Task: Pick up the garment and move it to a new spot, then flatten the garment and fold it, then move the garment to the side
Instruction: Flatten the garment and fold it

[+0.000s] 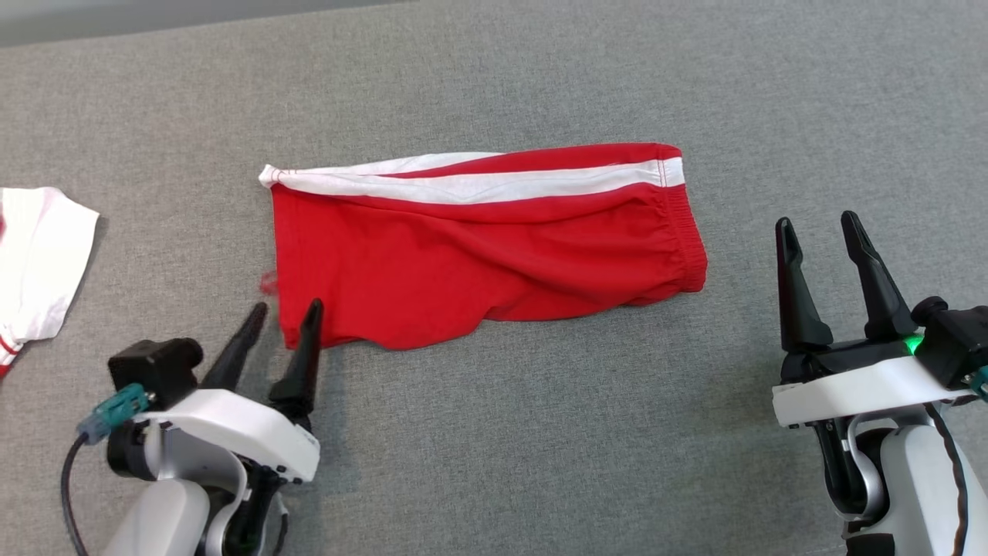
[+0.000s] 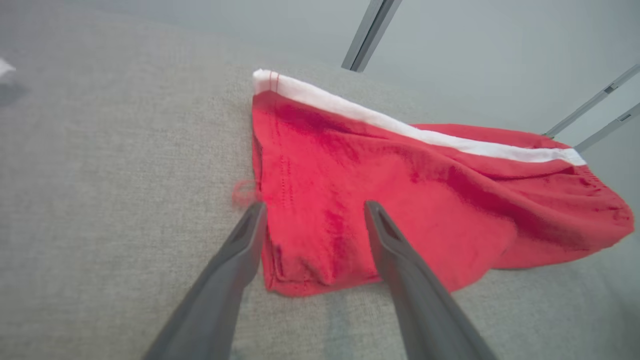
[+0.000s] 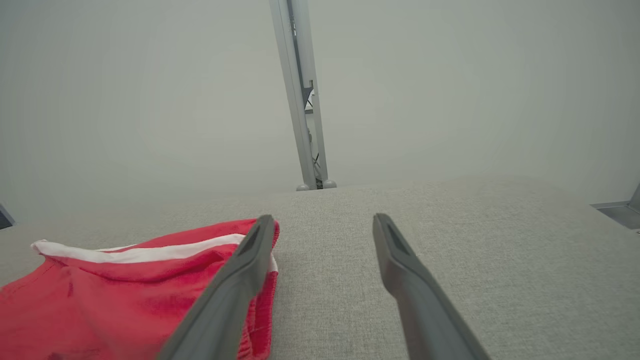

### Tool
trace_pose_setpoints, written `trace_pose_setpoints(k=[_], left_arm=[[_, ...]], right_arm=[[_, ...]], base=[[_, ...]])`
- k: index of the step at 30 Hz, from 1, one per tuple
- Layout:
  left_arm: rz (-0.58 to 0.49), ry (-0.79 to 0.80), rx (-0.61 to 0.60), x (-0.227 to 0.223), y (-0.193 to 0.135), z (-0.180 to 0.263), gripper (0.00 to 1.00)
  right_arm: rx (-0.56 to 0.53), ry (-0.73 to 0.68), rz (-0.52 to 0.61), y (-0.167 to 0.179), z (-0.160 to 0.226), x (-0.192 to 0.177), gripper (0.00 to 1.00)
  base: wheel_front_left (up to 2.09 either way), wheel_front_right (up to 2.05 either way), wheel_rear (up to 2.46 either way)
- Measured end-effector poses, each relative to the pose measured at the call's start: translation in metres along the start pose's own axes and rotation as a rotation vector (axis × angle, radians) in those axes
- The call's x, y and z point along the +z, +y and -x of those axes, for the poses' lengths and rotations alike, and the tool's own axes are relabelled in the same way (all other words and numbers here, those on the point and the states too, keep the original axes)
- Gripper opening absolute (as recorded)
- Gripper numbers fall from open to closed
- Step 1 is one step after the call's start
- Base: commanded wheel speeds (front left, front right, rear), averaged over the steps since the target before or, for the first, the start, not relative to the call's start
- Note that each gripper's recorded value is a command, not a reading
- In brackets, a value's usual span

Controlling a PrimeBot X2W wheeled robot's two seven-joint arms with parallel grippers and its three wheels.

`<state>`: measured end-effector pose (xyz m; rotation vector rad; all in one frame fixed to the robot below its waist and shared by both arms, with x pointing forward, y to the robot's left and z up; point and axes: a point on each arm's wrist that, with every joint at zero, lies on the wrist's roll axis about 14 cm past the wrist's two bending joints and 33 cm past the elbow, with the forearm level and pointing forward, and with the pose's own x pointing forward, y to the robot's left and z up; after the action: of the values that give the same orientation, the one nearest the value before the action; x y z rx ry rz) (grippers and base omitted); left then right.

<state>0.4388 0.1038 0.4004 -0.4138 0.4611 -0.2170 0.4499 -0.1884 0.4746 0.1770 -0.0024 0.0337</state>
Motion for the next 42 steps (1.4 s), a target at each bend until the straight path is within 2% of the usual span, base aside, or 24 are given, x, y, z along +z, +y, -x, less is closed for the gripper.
trace_pose_setpoints(k=[6, 11, 13, 18, 31, 35, 42], left_arm=[[-0.092, -0.226, 0.036, 0.044, 0.008, 0.009, 1.0], [-0.252, -0.443, 0.056, 0.095, 0.004, 0.026, 1.0], [-0.302, -0.467, 0.071, 0.102, 0.007, 0.031, 1.0], [-0.355, -0.482, 0.09, 0.108, 0.008, 0.042, 1.0], [-0.349, -0.447, 0.11, 0.098, 0.014, 0.047, 1.0], [-0.343, -0.435, 0.112, 0.096, 0.015, 0.043, 1.0], [-0.326, -0.387, 0.091, 0.081, 0.015, 0.033, 1.0]], right_arm=[[0.021, -0.033, 0.011, 0.006, 0.002, 0.012, 1.0], [0.032, -0.034, 0.047, 0.008, 0.005, 0.019, 1.0], [0.037, -0.028, 0.059, 0.009, 0.006, 0.02, 1.0], [0.044, 0.006, 0.084, 0.011, 0.009, 0.017, 1.0], [0.085, 0.083, 0.122, 0.022, -0.002, 0.003, 1.0], [0.127, 0.152, 0.117, 0.034, -0.013, -0.015, 1.0], [0.173, 0.324, 0.083, 0.049, -0.024, -0.066, 1.0]], base=[[0.0, 0.0, 0.0], [0.0, 0.0, 0.0], [0.0, 0.0, 0.0], [0.0, 0.0, 0.0], [0.0, 0.0, 0.0], [0.0, 0.0, 0.0], [0.0, 0.0, 0.0]])
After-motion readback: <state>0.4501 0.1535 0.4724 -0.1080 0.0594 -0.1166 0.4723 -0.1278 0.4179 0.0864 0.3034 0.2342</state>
